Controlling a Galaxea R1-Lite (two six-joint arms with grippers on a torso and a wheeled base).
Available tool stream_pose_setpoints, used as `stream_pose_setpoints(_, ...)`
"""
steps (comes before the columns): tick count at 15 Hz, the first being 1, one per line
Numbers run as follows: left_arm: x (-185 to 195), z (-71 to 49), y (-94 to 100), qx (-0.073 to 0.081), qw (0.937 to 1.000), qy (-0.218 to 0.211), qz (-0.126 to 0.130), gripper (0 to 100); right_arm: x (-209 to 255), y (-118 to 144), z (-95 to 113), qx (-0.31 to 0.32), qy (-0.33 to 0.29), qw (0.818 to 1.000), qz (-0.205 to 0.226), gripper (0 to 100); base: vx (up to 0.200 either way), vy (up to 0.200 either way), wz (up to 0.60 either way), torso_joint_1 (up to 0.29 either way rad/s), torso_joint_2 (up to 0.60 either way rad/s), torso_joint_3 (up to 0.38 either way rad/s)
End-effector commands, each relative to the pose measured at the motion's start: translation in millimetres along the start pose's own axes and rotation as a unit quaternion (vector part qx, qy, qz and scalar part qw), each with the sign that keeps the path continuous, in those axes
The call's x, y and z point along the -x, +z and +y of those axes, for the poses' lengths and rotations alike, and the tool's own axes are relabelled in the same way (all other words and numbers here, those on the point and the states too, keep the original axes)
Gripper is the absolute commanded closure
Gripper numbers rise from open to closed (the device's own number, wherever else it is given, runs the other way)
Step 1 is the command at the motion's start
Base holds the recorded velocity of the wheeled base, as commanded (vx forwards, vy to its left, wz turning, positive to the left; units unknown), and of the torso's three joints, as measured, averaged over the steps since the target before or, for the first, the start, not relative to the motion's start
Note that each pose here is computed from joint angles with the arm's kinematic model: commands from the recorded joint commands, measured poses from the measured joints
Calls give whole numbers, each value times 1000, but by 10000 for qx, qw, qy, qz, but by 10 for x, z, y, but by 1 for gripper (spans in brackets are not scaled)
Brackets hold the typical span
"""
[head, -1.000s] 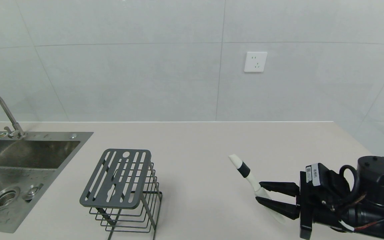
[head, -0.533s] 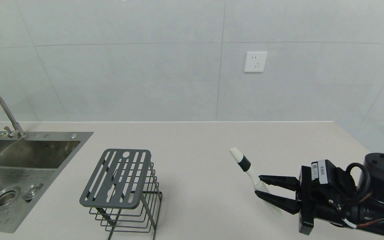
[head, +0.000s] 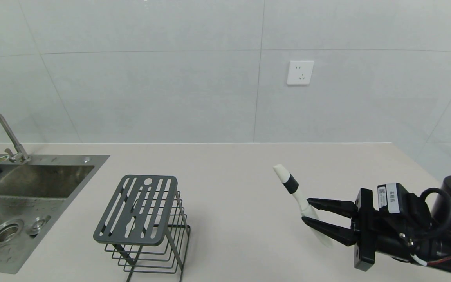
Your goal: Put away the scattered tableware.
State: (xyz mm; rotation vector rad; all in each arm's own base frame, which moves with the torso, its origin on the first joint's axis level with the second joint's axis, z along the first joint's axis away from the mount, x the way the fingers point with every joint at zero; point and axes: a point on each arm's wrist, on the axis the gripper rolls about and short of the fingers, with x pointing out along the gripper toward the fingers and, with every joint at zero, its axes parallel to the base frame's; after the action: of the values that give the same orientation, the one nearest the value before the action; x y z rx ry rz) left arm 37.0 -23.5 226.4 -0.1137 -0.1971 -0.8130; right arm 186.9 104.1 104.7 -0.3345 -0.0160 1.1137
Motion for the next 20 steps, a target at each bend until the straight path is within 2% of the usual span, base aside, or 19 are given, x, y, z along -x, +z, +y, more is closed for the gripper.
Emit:
stream_pose_setpoints(1,-242,115,-34,456,9982,-26,385,0,14,35,-2,63,-22,10000,-66,100,0,0,0,0,0,0)
stream_pose_setpoints(3,-406,130,-14,1166,9909,-356,576,0,5,74,-21,129,-48,9998,-147,100,0,0,0,0,0,0)
stream_pose_setpoints(4,-484,135,-19,1424,9864,-462,672,0,3,88,-28,152,-60,9997,-175,100,0,0,0,0,0,0)
stream_pose_setpoints(5,-544,150,-49,1517,9842,-490,771,0,-2,98,-37,183,-72,9996,-203,100,0,0,0,0,0,0)
stream_pose_setpoints(8,-760,186,-180,1580,9790,-650,1110,0,-18,121,-55,225,-86,9994,-256,100,0,0,0,0,0,0)
stream_pose_setpoints(10,-959,201,-321,1377,9772,-830,1384,0,-61,177,-105,324,-129,9987,-376,100,0,0,0,0,0,0)
stream_pose_setpoints(11,-1077,187,-393,1225,9762,-991,1490,0,-85,193,-131,361,-148,9984,-421,100,0,0,0,0,0,0)
stream_pose_setpoints(14,-1320,118,-425,1173,9730,-1331,1479,0,-97,219,-152,418,-188,9978,-478,100,0,0,0,0,0,0)
stream_pose_setpoints(17,-1554,84,-505,1218,9682,-1486,1606,0,-113,249,-178,473,-224,9972,-543,100,0,0,0,0,0,0)
stream_pose_setpoints(20,-1710,48,-496,1190,9671,-1600,1579,0,-114,252,-180,477,-227,9971,-549,100,0,0,0,0,0,0)
